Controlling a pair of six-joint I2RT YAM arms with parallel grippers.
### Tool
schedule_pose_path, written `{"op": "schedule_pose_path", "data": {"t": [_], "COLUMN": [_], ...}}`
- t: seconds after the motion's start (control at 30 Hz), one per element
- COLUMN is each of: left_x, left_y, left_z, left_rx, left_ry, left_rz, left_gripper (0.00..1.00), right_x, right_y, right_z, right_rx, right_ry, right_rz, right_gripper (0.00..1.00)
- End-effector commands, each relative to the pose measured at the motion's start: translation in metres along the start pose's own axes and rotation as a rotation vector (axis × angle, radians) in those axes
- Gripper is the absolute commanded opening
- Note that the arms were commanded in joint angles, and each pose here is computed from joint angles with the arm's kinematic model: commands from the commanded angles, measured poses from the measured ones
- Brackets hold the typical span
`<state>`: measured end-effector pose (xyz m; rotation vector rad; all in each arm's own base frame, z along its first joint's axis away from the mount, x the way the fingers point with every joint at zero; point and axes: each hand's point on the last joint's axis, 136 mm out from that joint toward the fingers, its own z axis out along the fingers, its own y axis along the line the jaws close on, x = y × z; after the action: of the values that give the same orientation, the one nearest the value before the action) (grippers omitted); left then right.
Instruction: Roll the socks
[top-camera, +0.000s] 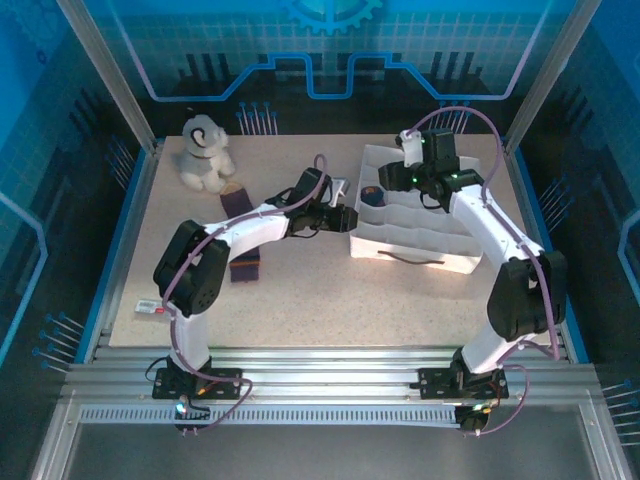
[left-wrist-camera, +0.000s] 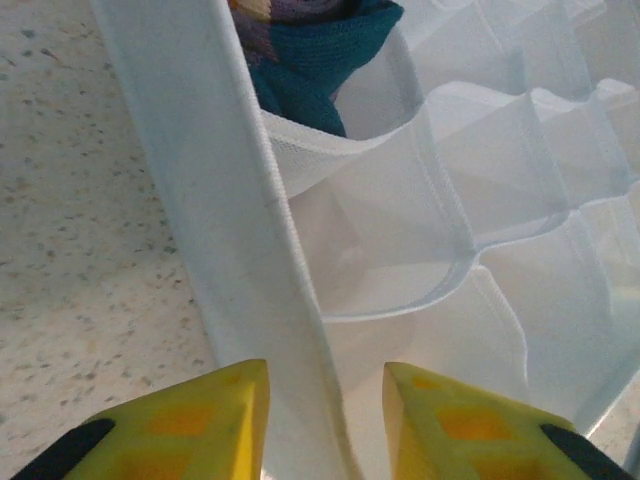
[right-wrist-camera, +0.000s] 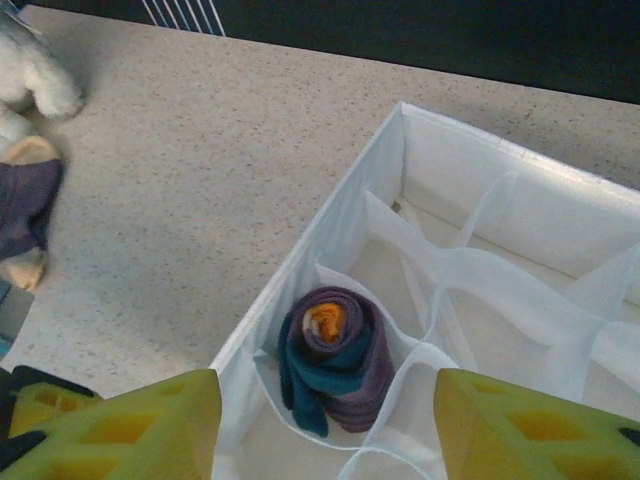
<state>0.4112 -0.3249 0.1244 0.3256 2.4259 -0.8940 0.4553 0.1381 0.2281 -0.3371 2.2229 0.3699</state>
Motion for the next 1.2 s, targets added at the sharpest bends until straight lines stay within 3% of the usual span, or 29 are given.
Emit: {"op": "schedule_pose_path", "data": {"t": [0.0, 0.1, 0.33, 0.6, 0.9, 1.17], "left_x": [-0.022, -0.016, 0.042, 0.098, 0.123, 0.141], "left_y": [0.004, 0.037, 0.142, 0.196, 0.212, 0.188], "left_z": [-0.050, -0.079, -0.131, -0.132, -0.116, -0.096], "left_rx": [-0.048, -0.109, -0.297, -0.338, -0.368, -0.310], "left_ry": [-0.071, -0.078, -0.006, 0.116, 0.230, 0.273], "left_rz": [0.057, 0.004, -0.229, -0.355, -0.430, -0.446], "left_gripper": [0.35, 0.36, 0.35, 0.23, 0.18, 0.15], "right_x": [-0.005, 0.003, 0.035, 0.090, 0.153, 0.179], "right_y": [0.024, 0.052, 0.134, 0.206, 0.208, 0.157], "right_z": [-0.017, -0.013, 0.013, 0.051, 0.074, 0.084], "right_rx": [-0.056, -0.093, -0.211, -0.339, -0.344, -0.226], "right_ry": [0.003, 0.035, 0.146, 0.309, 0.482, 0.562], "right_rz": [0.022, -0.007, -0.085, -0.124, -0.136, -0.170], "right_gripper": [0.56, 0.54, 0.52, 0.49, 0.48, 0.48]}}
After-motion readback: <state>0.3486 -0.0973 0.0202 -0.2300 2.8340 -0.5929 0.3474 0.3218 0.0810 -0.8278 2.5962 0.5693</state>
